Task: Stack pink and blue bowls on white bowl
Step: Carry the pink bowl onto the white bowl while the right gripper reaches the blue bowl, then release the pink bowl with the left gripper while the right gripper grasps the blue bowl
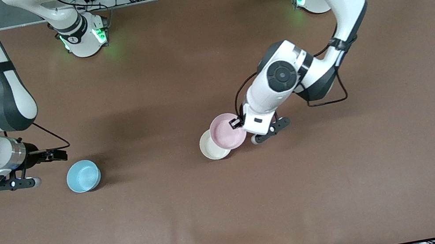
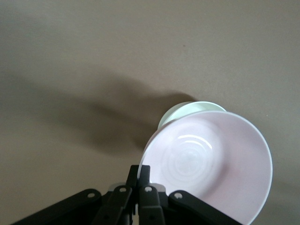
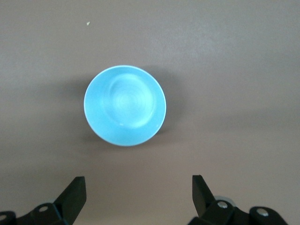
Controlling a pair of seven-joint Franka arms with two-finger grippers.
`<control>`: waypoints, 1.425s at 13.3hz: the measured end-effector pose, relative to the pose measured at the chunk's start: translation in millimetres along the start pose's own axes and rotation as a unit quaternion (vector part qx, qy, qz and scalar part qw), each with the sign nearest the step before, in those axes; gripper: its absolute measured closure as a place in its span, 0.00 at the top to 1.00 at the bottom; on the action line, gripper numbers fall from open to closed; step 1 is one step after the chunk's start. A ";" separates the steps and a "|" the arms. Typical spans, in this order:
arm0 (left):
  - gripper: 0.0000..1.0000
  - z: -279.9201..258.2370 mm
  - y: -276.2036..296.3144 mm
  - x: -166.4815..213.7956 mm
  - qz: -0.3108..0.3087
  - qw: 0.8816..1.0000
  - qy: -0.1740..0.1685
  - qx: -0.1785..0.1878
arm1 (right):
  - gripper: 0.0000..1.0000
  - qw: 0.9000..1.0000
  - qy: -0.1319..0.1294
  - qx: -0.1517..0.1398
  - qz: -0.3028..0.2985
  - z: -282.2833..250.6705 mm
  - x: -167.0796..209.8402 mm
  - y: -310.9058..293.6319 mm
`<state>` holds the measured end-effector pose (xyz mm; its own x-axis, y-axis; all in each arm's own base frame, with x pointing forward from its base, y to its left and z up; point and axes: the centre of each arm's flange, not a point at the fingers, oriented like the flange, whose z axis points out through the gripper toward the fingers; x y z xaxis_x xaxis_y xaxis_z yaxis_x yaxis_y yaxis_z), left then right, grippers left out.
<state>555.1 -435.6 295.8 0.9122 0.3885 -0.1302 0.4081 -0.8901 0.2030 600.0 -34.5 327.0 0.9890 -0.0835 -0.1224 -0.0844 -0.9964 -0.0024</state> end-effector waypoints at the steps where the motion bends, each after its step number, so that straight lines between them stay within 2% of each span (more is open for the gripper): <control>1: 0.03 12.8 4.9 -6.5 0.005 1.000 0.012 -0.001 | 1.00 1.000 0.006 -0.001 0.001 13.0 6.9 0.4; 3: 0.03 31.4 12.2 -16.3 0.012 0.999 0.030 -0.006 | 1.00 1.000 0.011 -0.003 0.001 43.6 17.8 1.2; 6: 0.03 45.4 18.8 -22.2 0.013 0.999 0.038 -0.027 | 1.00 1.000 0.006 -0.005 0.001 77.7 26.4 1.2; 9: 0.03 60.3 18.3 -22.2 0.015 0.998 0.045 -0.031 | 1.00 1.000 0.002 -0.006 0.000 89.4 30.5 0.8; 11: 0.03 65.4 17.6 -23.4 0.017 0.998 0.046 -0.028 | 0.96 1.000 0.006 -0.007 -0.011 91.0 33.0 1.9; 14: 0.03 66.3 16.1 -21.1 0.015 0.998 0.047 -0.026 | 0.65 1.000 0.014 -0.007 -0.023 97.8 36.8 11.3; 19: 0.03 70.5 10.0 -11.8 0.009 0.998 0.051 -0.021 | 0.59 0.999 0.021 -0.009 -0.028 114.0 40.6 14.0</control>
<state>545.8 -465.8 231.0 0.9178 0.3962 -0.0265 0.3903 -0.8877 0.2444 625.1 -50.3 208.9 0.9963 -0.0281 -0.0813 -0.0275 -0.9996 0.0090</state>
